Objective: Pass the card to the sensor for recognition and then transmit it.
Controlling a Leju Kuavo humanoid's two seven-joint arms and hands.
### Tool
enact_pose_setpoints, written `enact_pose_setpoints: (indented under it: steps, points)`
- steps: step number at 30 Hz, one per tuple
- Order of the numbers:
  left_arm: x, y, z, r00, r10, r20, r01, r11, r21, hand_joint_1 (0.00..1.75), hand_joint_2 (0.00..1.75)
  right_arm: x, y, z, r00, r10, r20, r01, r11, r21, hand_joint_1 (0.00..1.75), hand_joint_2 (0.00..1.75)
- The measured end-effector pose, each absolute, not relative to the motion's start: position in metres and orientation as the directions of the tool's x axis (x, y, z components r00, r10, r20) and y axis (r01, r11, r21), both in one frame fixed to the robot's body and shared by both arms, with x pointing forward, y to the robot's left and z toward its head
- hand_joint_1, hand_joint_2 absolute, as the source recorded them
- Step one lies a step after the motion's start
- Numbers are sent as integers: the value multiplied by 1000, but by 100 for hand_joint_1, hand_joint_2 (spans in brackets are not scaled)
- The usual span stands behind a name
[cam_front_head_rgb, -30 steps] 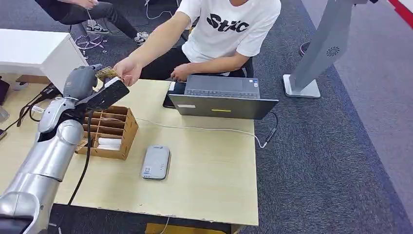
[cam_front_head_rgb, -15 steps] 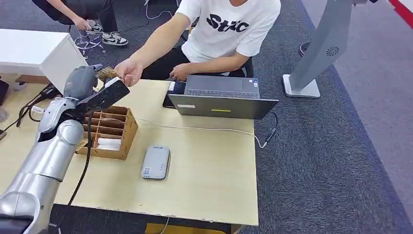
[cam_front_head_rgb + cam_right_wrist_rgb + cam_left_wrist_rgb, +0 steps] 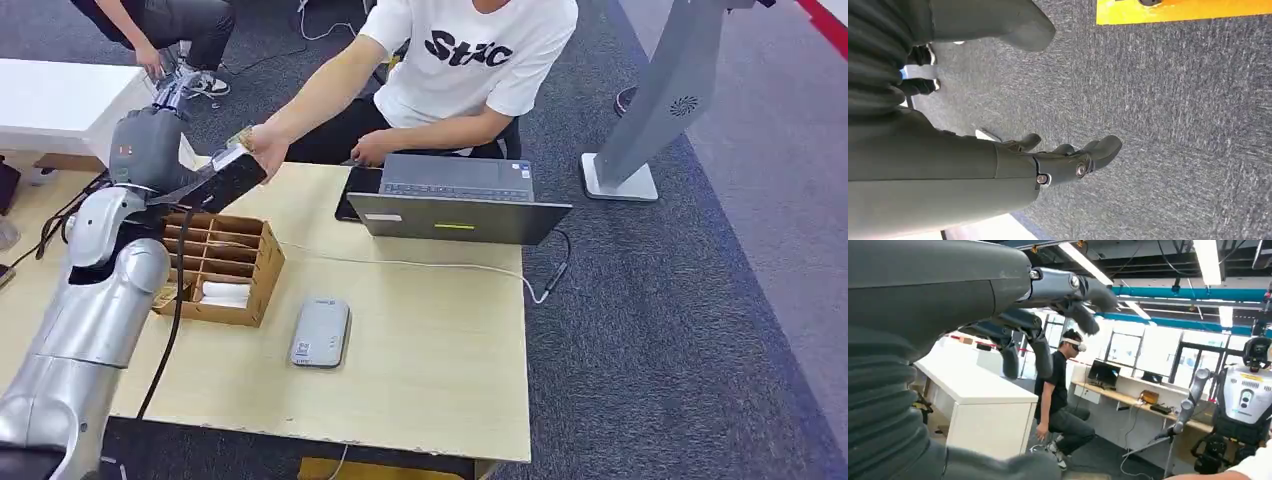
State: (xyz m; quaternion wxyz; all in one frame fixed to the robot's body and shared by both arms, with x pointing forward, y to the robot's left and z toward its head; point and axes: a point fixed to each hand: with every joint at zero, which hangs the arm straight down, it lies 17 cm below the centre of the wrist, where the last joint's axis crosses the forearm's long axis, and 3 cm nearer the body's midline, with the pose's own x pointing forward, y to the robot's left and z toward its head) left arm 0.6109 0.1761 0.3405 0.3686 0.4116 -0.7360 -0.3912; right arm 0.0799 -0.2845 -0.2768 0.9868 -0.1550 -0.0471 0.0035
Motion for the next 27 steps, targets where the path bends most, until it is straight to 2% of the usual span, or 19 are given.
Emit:
enact_pose_setpoints:
  steps: [19, 27]
  points:
    - [607, 174, 337, -401, -889, 219, -316, 358, 879, 0, 175, 80, -286, -277, 996, 21, 92, 9, 950, -311, 0, 175]
    - [617, 193, 268, -333, -902, 276, -23, 301, 953, 0, 175, 76, -286, -277, 997, -16, 80, 41, 950, -310, 0, 175]
